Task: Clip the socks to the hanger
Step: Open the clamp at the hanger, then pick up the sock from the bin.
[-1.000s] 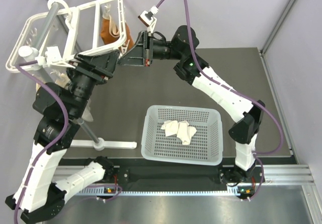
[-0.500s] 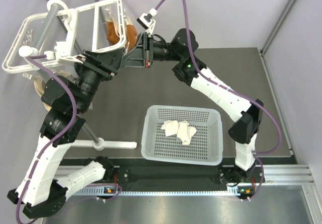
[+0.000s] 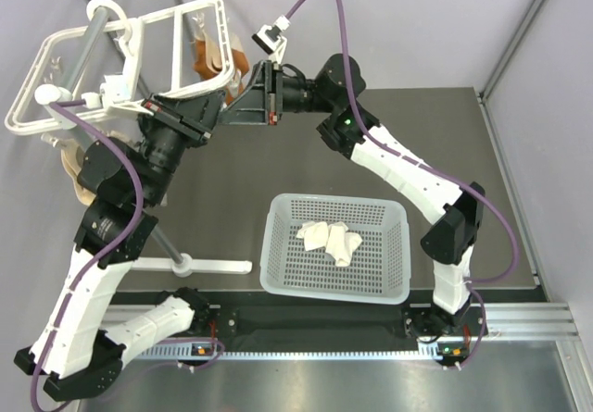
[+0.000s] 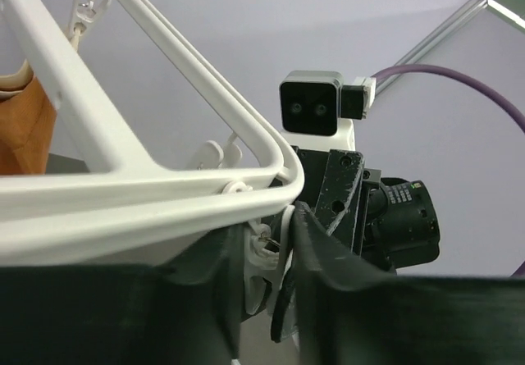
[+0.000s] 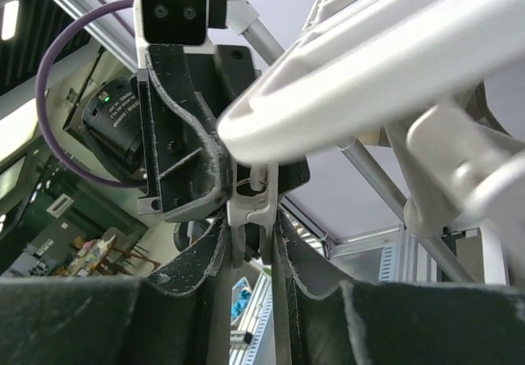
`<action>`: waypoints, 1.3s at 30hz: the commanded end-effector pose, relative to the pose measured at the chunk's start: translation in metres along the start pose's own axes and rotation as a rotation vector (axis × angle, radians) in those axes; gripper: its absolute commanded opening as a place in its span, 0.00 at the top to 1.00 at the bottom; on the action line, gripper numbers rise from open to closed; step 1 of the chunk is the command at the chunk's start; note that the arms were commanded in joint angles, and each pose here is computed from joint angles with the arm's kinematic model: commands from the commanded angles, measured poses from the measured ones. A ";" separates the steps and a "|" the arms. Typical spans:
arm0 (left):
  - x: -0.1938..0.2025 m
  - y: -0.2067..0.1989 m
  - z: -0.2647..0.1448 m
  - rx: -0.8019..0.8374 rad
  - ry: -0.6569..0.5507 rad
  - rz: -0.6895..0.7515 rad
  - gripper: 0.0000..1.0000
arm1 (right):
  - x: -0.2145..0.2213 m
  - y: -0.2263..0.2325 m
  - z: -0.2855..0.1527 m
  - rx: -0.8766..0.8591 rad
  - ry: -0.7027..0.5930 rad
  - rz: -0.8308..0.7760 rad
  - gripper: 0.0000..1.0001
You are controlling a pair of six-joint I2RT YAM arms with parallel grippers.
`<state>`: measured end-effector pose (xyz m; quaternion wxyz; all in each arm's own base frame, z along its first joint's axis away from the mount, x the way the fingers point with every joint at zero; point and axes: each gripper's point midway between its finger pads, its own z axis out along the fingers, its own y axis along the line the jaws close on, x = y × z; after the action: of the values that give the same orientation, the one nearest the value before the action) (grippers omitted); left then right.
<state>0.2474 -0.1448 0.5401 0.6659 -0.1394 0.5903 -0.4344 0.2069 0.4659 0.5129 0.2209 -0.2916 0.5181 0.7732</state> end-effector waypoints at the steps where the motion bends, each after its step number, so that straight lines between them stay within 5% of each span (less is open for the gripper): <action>1: -0.015 -0.023 -0.003 0.088 -0.040 -0.009 0.91 | -0.005 0.026 -0.004 -0.041 -0.005 -0.055 0.90; 2: -0.017 -0.023 -0.004 0.085 -0.043 -0.009 1.00 | -0.005 0.028 -0.004 -0.043 -0.004 -0.061 0.84; 9: -0.019 -0.015 -0.006 0.040 -0.049 0.008 1.00 | -0.009 0.003 -0.019 0.143 -0.031 -0.138 0.32; 13: -0.021 -0.012 -0.010 0.025 -0.054 0.018 1.00 | -0.011 -0.025 -0.051 0.368 -0.051 -0.215 0.21; 20: -0.021 -0.001 -0.018 -0.009 -0.060 0.041 1.00 | 0.016 -0.058 -0.146 0.844 -0.065 -0.387 0.19; 24: -0.021 0.004 -0.023 -0.022 -0.067 0.051 1.00 | 0.073 -0.101 -0.208 1.085 0.022 -0.364 0.24; 33: -0.012 0.015 -0.034 -0.033 -0.054 0.034 1.00 | 0.212 -0.166 -0.255 1.300 0.203 -0.278 0.39; 39: -0.009 0.015 -0.034 -0.033 -0.040 0.032 1.00 | 0.252 -0.199 -0.288 1.486 0.323 -0.262 0.49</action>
<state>0.2259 -0.1172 0.5226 0.6820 -0.1505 0.5918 -0.4024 0.1963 0.2860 0.1222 0.3284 -0.2604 0.8888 0.1855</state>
